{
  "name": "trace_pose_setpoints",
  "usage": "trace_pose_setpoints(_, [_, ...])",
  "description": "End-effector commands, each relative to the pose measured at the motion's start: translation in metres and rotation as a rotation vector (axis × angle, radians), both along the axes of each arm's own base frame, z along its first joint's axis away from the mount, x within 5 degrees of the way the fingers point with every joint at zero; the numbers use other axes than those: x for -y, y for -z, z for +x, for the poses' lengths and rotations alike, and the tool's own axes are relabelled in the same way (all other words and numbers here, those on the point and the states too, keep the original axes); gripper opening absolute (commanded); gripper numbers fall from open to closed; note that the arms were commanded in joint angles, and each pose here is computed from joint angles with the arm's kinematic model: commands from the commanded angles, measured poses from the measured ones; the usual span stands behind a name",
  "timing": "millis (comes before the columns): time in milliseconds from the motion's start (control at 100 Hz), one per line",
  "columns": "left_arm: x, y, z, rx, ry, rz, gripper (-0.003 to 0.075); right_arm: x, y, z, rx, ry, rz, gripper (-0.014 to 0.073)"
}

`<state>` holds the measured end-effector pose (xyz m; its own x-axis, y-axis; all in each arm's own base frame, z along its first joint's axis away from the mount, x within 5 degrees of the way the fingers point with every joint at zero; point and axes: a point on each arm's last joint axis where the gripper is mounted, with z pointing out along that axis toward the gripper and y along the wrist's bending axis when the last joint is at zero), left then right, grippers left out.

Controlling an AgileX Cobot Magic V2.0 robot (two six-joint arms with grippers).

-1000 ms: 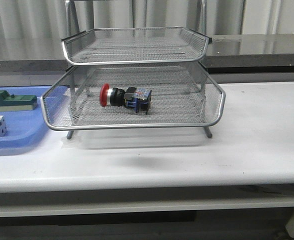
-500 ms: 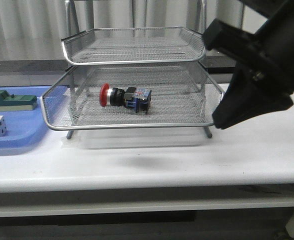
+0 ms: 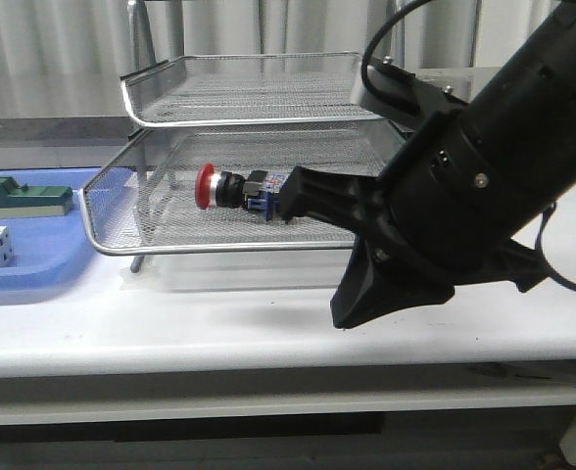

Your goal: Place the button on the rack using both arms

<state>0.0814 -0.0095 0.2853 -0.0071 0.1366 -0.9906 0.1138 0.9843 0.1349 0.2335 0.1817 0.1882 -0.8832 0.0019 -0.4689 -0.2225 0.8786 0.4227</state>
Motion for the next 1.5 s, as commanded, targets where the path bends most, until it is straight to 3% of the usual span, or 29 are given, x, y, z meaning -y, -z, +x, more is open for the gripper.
trace_pose_setpoints(0, [-0.002, -0.014, 0.0, 0.082, -0.02, -0.035, -0.0021, -0.005, -0.015, 0.01, 0.104, 0.029, 0.036, -0.0069])
trace_pose_setpoints(840, [-0.002, -0.014, 0.0, 0.082, -0.02, -0.035, -0.0021, -0.035, -0.016, 0.06, 0.192, 0.028, 0.039, -0.0069])
trace_pose_setpoints(1490, [-0.002, -0.014, 0.0, 0.082, -0.02, -0.035, -0.0021, -0.022, -0.028, 0.118, 0.31, 0.119, 0.04, -0.0069])
